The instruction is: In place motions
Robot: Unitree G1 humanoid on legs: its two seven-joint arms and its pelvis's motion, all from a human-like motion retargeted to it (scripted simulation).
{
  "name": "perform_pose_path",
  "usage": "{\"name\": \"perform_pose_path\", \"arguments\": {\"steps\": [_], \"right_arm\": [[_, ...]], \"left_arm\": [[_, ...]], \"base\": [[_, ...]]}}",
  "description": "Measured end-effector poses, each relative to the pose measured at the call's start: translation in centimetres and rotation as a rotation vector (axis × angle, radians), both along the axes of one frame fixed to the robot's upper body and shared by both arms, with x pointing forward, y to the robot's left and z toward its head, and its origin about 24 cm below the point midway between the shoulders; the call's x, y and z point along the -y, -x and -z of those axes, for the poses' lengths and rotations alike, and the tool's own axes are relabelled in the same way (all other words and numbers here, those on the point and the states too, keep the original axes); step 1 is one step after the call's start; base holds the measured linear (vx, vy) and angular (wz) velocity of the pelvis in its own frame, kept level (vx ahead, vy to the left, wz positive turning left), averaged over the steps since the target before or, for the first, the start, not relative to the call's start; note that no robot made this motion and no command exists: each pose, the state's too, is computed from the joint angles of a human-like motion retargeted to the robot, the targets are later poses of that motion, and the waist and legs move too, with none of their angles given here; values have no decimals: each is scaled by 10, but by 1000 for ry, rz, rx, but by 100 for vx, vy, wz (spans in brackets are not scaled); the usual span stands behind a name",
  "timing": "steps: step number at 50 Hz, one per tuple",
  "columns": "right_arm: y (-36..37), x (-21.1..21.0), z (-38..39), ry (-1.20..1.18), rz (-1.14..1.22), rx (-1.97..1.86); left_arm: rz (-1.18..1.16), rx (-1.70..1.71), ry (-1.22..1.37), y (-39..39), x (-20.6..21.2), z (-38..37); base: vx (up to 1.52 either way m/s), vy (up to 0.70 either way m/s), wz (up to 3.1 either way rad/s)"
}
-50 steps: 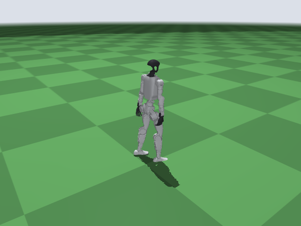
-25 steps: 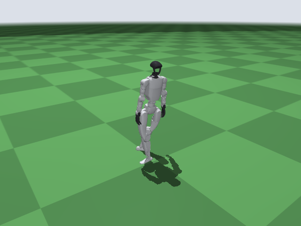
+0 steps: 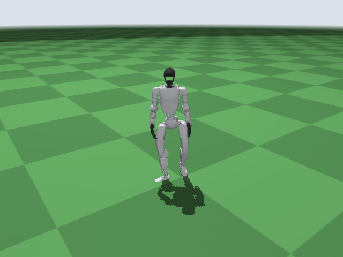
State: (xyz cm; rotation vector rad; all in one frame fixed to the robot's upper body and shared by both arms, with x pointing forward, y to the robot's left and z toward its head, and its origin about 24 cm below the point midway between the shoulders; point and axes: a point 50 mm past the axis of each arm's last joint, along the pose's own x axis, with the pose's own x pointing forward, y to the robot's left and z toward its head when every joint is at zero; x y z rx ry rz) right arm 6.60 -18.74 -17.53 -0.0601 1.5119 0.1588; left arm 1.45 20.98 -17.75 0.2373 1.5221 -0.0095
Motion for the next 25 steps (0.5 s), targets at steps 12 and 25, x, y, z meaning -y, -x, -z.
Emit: {"name": "perform_pose_path", "arguments": {"steps": [12,25], "right_arm": [[37,8,1,20,37,-132],[99,0,-3,49,221,-353]], "left_arm": [[-8,10,59,-3,24,3],[-6,159,82,-47,31,0]], "base": [[29,4,-134],[15,5,-51]]}}
